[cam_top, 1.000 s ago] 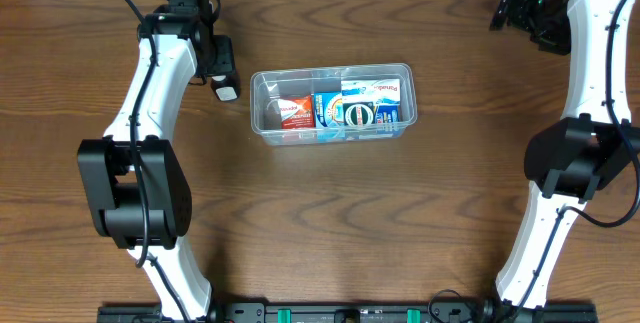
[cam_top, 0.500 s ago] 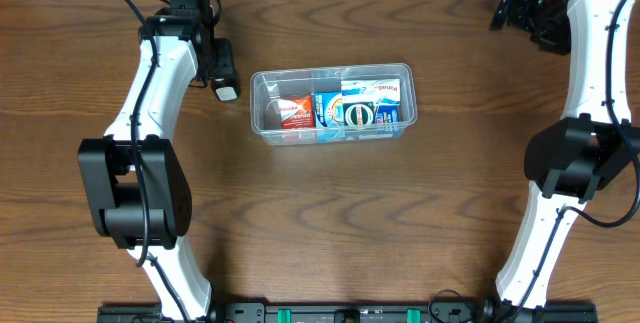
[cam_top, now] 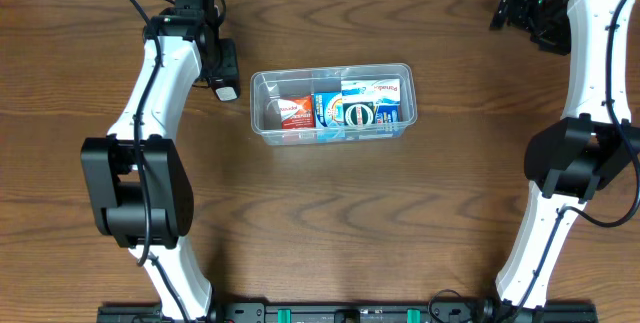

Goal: Pack container
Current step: 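Lower the left gripper and grasp the bottle by its white cap, then carry the bottle right over the container with the left gripper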

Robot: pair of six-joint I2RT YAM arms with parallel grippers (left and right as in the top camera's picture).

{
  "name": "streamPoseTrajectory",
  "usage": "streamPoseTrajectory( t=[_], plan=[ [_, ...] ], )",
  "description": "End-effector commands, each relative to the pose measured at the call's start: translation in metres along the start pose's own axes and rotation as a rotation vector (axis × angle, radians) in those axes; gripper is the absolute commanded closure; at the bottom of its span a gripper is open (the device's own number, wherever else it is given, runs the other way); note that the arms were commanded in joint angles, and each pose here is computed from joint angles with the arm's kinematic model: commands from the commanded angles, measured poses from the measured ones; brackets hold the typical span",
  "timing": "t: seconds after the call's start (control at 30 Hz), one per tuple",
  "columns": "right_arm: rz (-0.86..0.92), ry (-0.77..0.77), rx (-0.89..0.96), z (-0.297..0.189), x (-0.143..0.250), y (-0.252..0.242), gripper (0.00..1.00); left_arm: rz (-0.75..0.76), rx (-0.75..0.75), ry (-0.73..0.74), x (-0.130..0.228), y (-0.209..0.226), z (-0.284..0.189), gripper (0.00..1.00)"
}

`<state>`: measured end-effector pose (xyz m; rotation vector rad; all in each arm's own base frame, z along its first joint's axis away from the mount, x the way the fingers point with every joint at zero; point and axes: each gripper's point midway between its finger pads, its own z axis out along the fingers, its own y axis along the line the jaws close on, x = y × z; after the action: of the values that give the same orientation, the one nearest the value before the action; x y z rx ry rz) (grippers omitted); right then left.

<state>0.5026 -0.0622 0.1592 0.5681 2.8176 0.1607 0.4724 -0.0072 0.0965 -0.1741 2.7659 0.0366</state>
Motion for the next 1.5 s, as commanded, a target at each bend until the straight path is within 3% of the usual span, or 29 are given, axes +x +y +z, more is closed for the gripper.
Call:
streamPoseTrajectory(
  t=[0.0,0.23,0.4,0.63,0.87,1.37,1.47],
  plan=[
    [-0.014,-0.019,-0.012,-0.007,-0.003,0.004,0.01,-0.002,-0.007,0.042,0.01,0.0,0.016,0.45],
    [-0.014,-0.019,-0.012,-0.007,-0.003,0.004,0.01,-0.002,-0.007,0.043,0.01,0.0,0.017,0.53],
    [-0.014,-0.019,-0.012,-0.007,-0.003,0.004,0.01,-0.002,-0.007,0.038,0.008,0.0,0.017,0.66],
    [-0.014,-0.019,-0.012,-0.007,-0.003,0.004,0.01,-0.003,-0.004,0.021,0.004,0.0,0.01,0.67],
    [-0.014,-0.019,-0.013,-0.007,-0.003,0.004,0.01,-0.008,0.004,-0.032,-0.006,0.0,-0.025,0.67],
    [-0.014,-0.019,-0.013,-0.007,-0.003,0.004,0.01,-0.307,0.055,-0.145,0.001,-0.001,-0.129,0.73],
    [-0.017,-0.018,-0.013,-0.006,-0.002,0.006,0.01,-0.37,0.074,-0.141,0.008,-0.011,-0.141,0.81]
  ],
)
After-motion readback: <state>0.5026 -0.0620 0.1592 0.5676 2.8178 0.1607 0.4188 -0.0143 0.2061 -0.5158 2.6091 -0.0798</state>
